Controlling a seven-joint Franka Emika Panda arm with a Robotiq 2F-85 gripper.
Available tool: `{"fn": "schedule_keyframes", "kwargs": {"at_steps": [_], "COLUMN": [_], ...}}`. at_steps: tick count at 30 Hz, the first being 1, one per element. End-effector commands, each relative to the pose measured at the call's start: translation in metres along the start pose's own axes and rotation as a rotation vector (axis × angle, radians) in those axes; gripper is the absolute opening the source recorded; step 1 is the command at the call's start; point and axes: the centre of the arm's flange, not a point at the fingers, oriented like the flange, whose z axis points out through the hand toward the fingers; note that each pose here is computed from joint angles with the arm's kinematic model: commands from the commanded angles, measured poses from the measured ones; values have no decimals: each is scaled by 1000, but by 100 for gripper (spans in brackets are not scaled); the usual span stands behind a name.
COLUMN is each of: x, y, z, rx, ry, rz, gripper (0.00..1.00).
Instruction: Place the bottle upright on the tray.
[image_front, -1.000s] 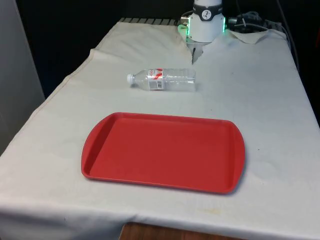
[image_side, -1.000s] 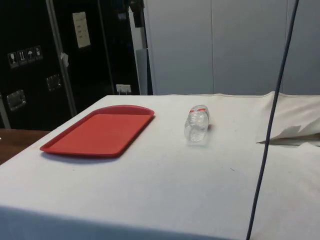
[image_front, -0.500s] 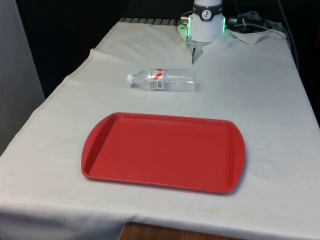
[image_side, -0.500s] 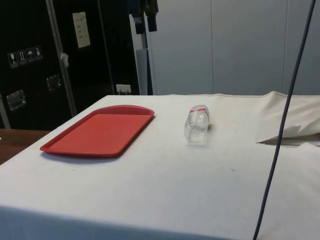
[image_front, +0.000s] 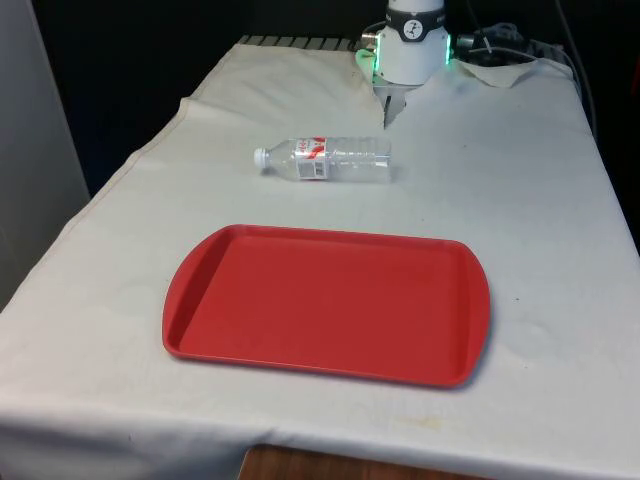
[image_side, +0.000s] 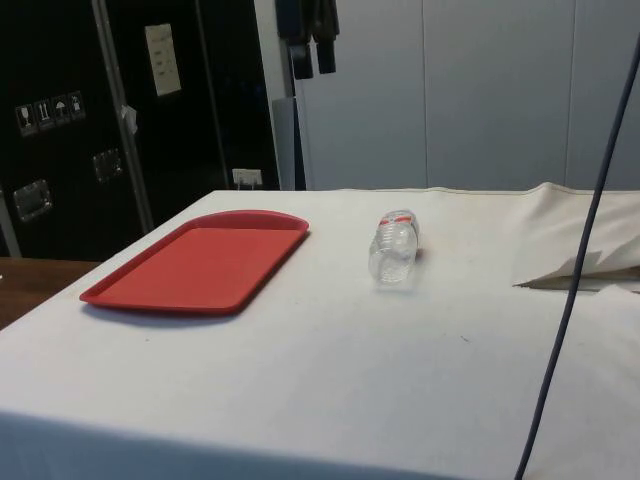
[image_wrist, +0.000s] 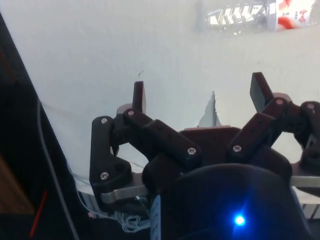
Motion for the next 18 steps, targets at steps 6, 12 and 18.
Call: {"fn": "schedule_keyframes", "kwargs": {"at_steps": [6, 12, 18], "x": [-5, -8, -10], "y": [0, 1, 1], "z": [7, 19, 28], "rx": [1, 2, 3], "ry": [5, -4, -11], "rz": [34, 77, 113], "gripper": [100, 100, 100]}}
